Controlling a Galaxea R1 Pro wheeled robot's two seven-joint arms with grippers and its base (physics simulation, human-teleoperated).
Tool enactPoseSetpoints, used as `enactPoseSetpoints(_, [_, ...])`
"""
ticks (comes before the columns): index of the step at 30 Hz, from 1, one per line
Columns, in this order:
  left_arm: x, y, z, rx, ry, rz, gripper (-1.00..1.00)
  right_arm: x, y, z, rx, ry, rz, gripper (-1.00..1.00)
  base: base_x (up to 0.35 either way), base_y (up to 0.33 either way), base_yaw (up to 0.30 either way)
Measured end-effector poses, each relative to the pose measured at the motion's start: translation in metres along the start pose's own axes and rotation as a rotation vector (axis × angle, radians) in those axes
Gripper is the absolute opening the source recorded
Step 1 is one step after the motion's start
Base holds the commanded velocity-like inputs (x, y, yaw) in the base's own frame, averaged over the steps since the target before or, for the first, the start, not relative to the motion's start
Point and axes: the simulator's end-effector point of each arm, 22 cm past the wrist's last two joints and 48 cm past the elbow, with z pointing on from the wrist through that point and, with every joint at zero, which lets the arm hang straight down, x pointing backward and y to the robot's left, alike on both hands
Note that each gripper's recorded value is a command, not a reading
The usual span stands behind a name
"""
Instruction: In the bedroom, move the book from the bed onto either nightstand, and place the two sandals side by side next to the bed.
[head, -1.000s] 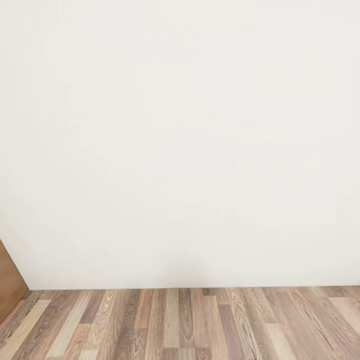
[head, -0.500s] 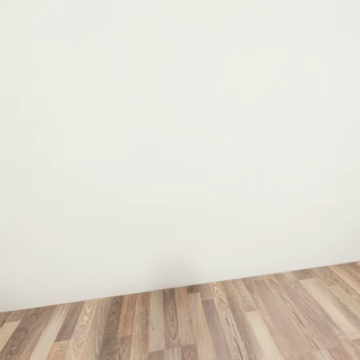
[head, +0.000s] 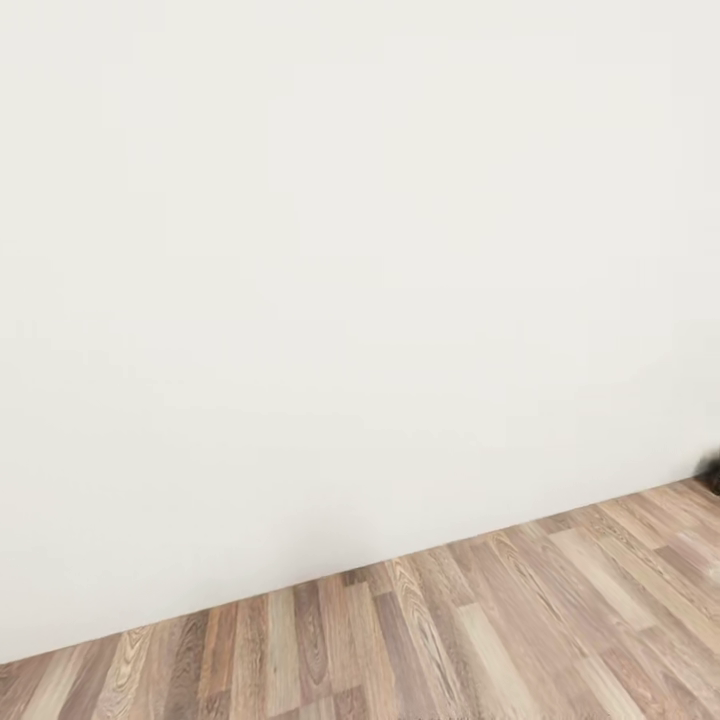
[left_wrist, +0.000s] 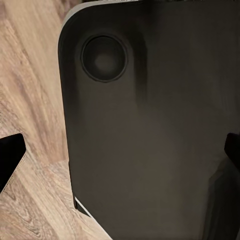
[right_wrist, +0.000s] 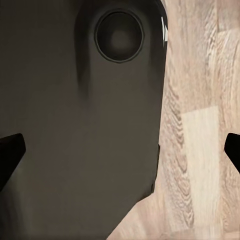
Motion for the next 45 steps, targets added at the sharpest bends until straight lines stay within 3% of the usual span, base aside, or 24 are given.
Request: enactPoseSetpoints(45, [0.0004, 0.0070, -0.0001, -0.012, 0.000, -0.011, 1.00, -0.0002, 0.0026, 0.0000, -0.008, 0.000, 0.001, 1.00, 0.000, 0.000, -0.277])
